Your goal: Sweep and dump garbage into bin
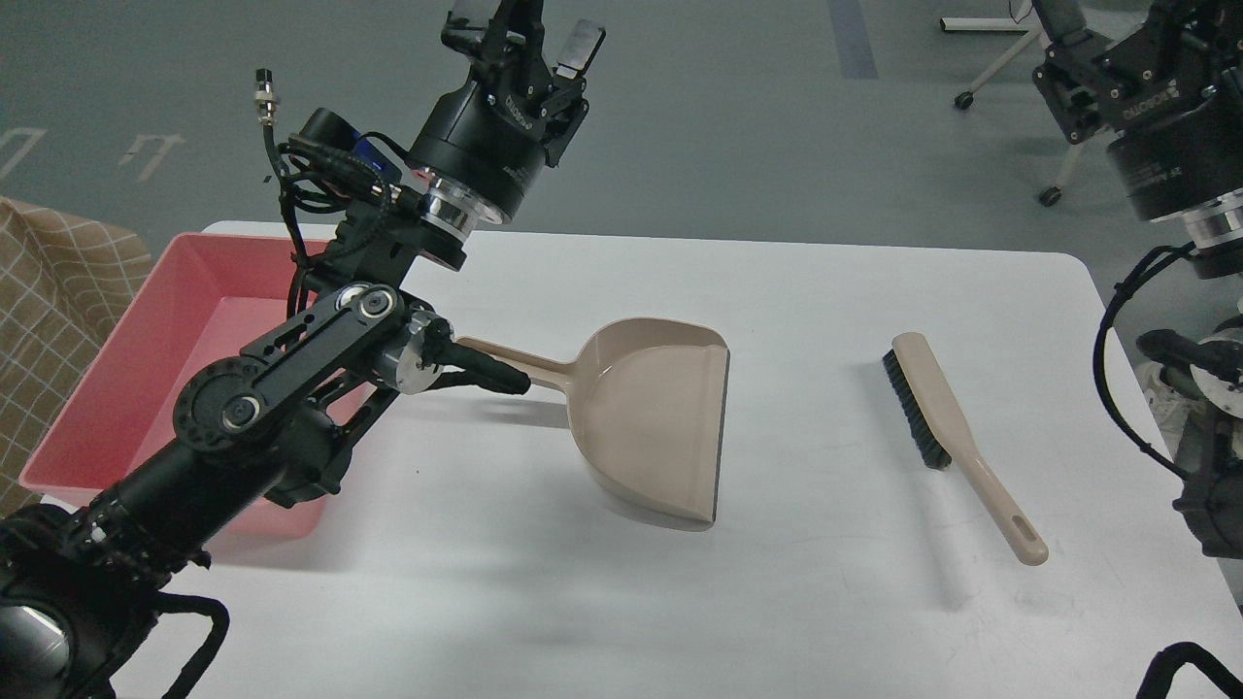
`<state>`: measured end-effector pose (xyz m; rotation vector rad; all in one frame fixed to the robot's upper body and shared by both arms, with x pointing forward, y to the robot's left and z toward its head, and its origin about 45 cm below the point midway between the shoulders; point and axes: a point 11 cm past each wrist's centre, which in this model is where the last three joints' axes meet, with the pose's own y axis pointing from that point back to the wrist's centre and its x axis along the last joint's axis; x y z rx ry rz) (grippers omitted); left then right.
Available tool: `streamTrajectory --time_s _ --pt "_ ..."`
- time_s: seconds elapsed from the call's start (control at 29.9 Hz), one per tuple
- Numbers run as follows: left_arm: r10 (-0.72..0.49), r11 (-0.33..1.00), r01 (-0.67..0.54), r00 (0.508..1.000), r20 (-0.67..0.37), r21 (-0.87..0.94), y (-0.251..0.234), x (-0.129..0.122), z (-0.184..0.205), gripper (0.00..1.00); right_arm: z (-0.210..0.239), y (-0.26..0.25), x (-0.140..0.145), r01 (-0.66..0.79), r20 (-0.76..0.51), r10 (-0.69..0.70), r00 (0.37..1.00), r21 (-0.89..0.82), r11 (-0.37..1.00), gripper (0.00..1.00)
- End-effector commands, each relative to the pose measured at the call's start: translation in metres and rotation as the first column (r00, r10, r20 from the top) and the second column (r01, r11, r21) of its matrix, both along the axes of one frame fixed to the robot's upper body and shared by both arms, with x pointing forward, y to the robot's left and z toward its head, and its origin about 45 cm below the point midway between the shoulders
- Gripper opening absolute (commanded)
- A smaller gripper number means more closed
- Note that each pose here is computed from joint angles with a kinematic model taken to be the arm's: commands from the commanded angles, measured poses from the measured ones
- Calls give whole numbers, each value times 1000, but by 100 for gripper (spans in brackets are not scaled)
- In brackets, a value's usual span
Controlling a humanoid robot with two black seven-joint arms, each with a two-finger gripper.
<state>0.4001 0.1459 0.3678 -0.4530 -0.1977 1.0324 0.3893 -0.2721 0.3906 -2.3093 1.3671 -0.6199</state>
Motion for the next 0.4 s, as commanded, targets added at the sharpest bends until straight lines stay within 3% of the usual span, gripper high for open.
streamTrajectory --time_s 0.0,0.37 --pt "-63 996 63 998 9 -64 8 0 10 98 5 22 -2 -46 21 44 999 60 997 99" --pt "-59 987 44 993 -99 -155 19 -15 -38 98 6 46 -8 -103 27 101 995 81 991 100"
